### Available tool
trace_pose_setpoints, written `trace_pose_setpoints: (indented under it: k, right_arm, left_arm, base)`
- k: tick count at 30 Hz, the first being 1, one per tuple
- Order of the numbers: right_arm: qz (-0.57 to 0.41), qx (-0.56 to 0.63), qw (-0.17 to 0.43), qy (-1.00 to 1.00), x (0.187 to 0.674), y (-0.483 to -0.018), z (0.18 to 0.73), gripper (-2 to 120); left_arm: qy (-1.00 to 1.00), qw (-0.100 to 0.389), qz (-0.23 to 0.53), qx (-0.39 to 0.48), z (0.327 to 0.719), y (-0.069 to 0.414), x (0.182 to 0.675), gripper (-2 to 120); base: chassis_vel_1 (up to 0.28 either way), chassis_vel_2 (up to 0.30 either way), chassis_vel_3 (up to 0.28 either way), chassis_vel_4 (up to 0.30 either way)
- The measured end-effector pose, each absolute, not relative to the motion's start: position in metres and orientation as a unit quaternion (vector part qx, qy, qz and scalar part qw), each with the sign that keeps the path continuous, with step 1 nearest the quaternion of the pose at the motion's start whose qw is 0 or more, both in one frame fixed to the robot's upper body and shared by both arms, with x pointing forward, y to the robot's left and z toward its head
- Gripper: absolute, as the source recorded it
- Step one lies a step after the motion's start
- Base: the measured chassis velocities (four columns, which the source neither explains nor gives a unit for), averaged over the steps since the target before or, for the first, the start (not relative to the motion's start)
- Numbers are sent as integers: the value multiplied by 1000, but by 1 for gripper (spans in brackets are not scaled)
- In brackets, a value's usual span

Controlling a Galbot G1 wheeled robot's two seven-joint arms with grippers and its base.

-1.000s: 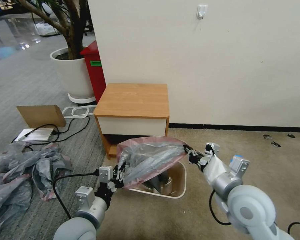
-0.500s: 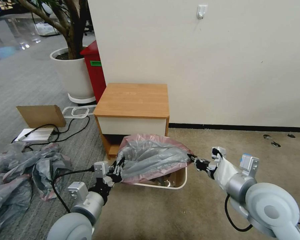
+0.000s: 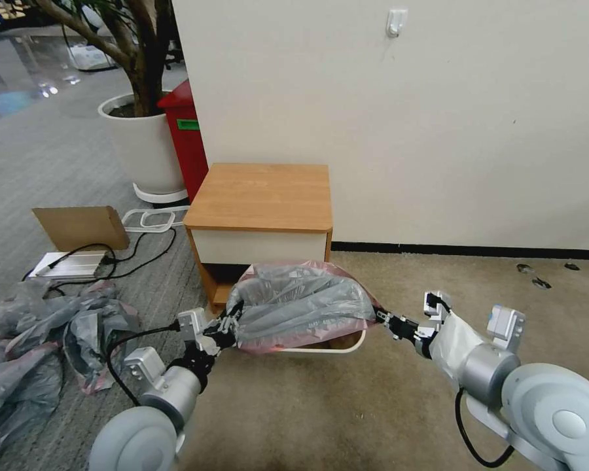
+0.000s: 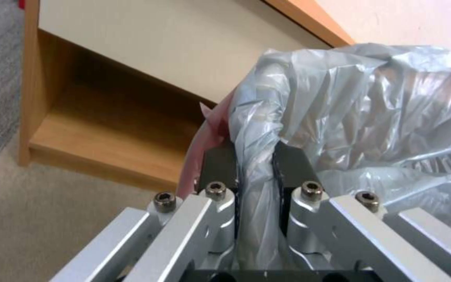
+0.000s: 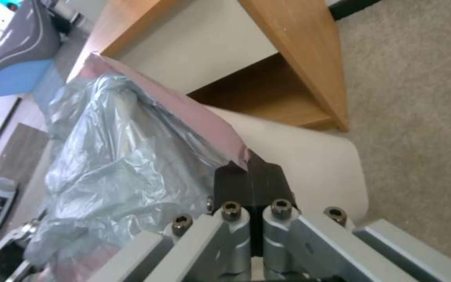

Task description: Pick up the garbage bag from the table and place it over the trash can.

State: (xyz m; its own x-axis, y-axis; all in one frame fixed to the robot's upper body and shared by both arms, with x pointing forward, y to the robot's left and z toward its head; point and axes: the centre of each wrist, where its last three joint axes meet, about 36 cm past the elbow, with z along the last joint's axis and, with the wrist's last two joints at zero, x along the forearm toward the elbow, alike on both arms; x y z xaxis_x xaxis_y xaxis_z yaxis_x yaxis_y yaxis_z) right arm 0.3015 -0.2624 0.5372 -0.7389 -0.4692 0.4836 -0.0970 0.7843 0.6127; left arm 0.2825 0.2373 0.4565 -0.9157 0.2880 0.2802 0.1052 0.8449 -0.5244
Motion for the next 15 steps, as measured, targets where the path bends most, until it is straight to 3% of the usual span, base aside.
trace_pose_setpoints:
  k: [15]
  right_arm:
    - [-298,165,321,-883,294,-259,529,0]
  left_arm:
    - [-929,189,305,-89,459,241,291,9]
  base:
    - [0,0,0,0]
